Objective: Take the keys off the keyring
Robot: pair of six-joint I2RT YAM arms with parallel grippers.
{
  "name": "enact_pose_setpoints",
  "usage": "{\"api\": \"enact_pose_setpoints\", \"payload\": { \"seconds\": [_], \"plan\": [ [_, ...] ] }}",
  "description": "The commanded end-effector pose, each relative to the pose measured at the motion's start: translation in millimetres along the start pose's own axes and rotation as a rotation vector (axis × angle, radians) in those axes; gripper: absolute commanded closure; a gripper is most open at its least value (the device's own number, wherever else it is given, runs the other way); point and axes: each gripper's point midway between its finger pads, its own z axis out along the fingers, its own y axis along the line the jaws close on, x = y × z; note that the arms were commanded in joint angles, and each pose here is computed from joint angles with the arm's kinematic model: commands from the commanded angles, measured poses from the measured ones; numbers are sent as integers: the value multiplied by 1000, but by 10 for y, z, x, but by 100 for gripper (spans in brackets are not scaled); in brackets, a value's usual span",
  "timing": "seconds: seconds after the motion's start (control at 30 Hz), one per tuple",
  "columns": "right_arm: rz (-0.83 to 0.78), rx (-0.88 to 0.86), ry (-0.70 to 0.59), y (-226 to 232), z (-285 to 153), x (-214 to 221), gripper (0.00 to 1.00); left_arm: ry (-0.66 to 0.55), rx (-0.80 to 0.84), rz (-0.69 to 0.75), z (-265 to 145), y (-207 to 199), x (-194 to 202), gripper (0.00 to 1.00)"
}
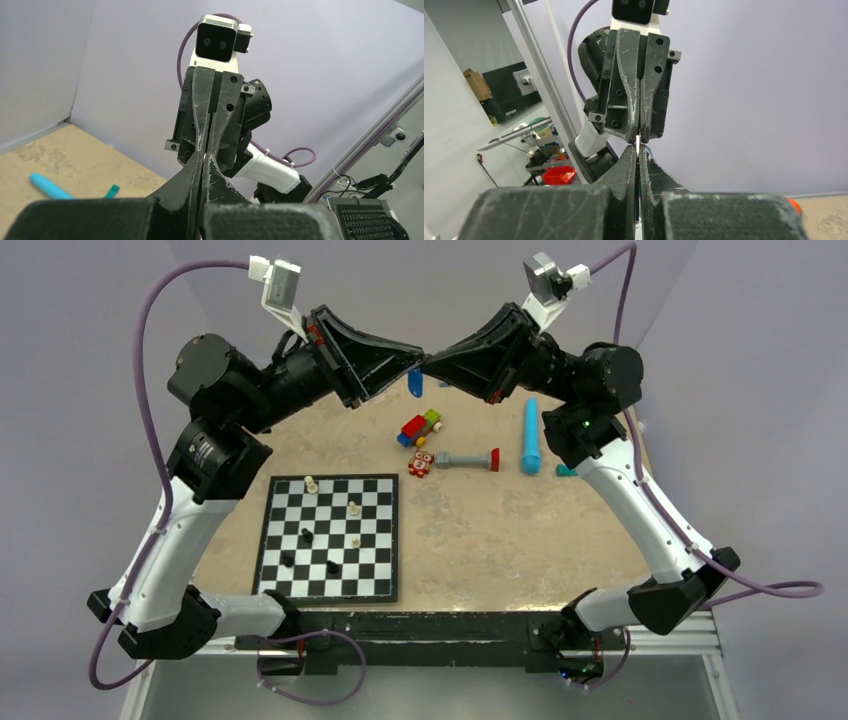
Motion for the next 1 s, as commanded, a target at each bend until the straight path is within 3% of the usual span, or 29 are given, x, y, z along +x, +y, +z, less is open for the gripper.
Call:
{"api": "enact_pose_setpoints", "payload": {
  "seconds": [0.0,0.13,0.17,0.33,0.43,0.7,0.97],
  "plan": [
    [-22,-40,-88,154,67,-174,100,5,24,-75,94,8,134,100],
    [-23,-42,-80,177,56,-168,100,-4,18,-57,55,-11,99,100],
    [-23,-40,-80,188,47,-167,100,4,18,-52,38,-25,104,94],
    [-14,-2,-45,181,-37,-40,100,30,-20,29,-113,-80,45,33],
    [5,52,3,118,-133,132,100,66,-36,80,-225,-130,35,18],
    [46,242,108,11,-467,512,100,172,-98,184,-540,-82,206,14],
    [321,830,300,-794,-1165,1140,100,410,-146,156,-578,133,595,16]
  ]
}}
